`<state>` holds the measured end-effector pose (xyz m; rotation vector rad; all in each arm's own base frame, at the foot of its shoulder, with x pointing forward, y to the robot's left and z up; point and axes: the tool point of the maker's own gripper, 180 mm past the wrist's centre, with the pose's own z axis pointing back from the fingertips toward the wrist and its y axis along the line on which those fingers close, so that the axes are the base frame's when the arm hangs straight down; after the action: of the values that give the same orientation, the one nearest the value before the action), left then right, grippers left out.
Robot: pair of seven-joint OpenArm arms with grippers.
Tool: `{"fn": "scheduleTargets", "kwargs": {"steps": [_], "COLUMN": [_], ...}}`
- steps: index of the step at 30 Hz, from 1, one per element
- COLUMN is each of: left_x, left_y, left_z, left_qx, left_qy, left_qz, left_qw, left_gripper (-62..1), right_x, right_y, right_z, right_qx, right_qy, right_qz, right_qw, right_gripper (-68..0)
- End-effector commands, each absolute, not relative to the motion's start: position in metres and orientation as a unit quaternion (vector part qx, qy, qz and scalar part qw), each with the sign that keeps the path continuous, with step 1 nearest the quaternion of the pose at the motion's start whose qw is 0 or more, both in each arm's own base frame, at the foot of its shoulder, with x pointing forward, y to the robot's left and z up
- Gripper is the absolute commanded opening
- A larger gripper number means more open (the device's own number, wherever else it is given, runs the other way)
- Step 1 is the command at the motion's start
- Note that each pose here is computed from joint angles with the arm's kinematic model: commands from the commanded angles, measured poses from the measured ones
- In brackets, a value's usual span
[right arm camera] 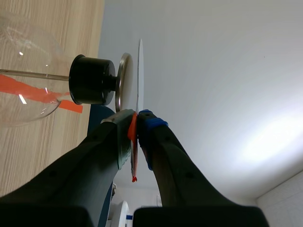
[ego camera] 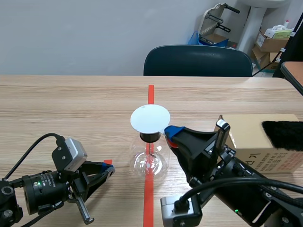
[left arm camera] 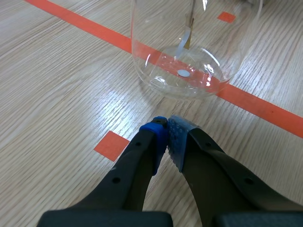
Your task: Do the electroscope experiment
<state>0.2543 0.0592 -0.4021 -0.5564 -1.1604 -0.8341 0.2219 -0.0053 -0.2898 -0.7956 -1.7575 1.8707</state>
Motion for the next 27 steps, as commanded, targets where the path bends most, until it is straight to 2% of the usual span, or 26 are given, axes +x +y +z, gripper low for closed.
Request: {"fn": "scheduleTargets", "kwargs": {"steps": [1, 17, 27], "left_x": [0.258, 0.258, 0.258], "left_y": [0.052, 0.051, 0.051], "left_z": [-0.391, -0.391, -0.391], "left_qx": [-0.262, -0.262, -0.262], "left_qy": [-0.541, -0.541, -0.541], "left_qz": [-0.372, -0.372, -0.372], "left_qw": [0.707, 0.707, 0.707], "left_gripper": [-58.0, -58.0, -58.0], "right_x": [0.225, 0.226, 0.252], "right_y": [-0.008, -0.009, -0.039], "right_z": [-0.283, -0.283, -0.278], "right_qx": [-0.298, -0.3, -0.374], "right_qy": [-0.64, -0.639, -0.611], "right_qz": [0.675, 0.674, 0.636], "right_qw": [0.216, 0.217, 0.288], "right_gripper": [-65.6, -65.6, -65.6]}}
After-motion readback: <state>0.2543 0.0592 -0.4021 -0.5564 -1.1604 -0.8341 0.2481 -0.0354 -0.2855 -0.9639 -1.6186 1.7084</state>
